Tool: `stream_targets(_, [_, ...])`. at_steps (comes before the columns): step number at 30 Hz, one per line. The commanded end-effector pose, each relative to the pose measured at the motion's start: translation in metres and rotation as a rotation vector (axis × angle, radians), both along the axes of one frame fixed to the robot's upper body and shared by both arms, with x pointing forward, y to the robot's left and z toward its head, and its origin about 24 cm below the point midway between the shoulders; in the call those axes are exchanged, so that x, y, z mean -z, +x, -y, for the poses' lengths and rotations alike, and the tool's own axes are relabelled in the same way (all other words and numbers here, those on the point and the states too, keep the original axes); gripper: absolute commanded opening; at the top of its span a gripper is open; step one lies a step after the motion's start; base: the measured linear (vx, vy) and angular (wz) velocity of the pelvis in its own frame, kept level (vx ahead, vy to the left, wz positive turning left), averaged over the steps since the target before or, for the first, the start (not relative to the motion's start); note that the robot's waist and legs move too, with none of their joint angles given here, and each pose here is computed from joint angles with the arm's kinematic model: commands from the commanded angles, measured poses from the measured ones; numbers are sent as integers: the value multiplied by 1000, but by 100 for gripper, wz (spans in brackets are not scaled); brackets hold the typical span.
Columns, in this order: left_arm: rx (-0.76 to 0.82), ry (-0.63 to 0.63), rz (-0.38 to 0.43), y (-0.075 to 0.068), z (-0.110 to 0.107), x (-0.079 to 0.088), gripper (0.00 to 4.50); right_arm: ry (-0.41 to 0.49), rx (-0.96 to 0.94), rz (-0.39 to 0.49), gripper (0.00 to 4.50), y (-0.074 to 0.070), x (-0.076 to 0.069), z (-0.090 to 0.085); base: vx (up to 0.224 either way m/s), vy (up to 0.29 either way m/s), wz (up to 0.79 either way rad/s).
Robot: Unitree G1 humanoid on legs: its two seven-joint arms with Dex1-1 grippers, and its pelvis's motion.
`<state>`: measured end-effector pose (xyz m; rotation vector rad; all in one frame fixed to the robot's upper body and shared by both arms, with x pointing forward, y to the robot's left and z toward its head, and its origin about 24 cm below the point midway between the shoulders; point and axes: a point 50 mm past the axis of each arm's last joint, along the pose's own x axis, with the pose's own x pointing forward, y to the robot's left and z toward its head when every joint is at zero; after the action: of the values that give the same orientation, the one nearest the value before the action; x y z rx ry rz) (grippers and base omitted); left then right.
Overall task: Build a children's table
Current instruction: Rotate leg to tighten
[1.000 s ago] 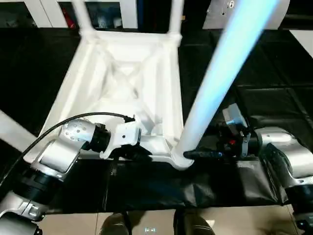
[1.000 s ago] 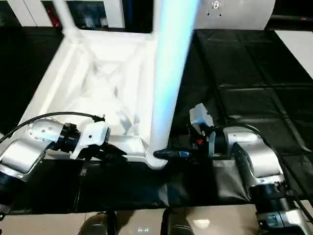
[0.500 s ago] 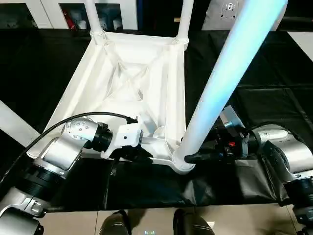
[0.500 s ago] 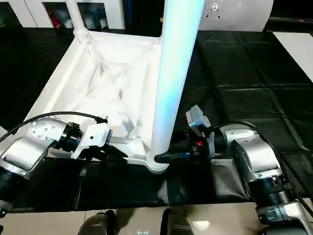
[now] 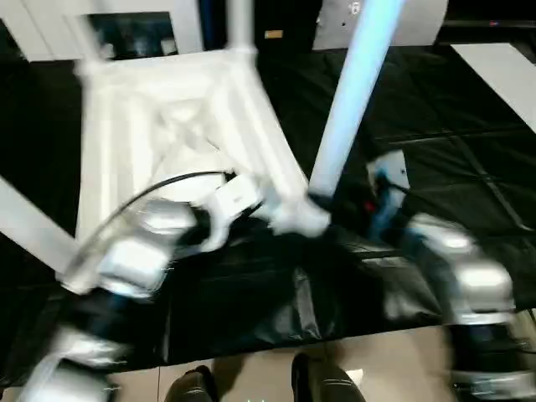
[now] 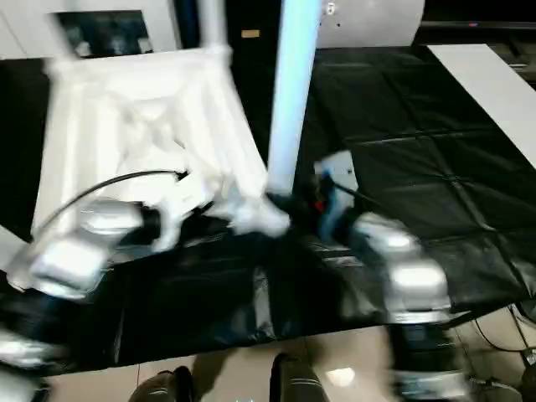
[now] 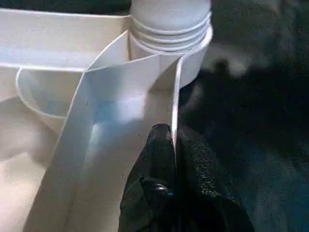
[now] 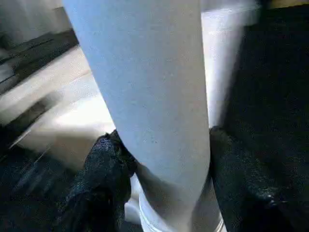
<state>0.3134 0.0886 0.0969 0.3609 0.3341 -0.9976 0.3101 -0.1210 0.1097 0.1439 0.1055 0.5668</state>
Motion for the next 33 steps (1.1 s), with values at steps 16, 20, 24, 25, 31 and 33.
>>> stream_targets(16, [147,36,65,-9,11,0,0,-37,-142,27,355,-5,3,-3,0,0,0])
stream_targets(20, [307,42,62,-17,-6,1,0,-139,-321,106,373,-8,-2,22,0,0,0])
stream_targets(24, [420,86,21,-21,-23,5,0,-168,-546,110,373,-18,-3,36,0,0,0])
stream_targets(25, [437,100,18,-20,-27,5,0,-166,-595,103,373,-20,-4,39,0,0,0])
stream_targets(31, [567,140,-19,-22,-41,3,0,-191,-810,66,357,-26,1,45,0,0,0])
stream_targets(33, [636,151,-42,-24,-44,4,0,-174,-888,37,337,-25,3,45,0,0,0])
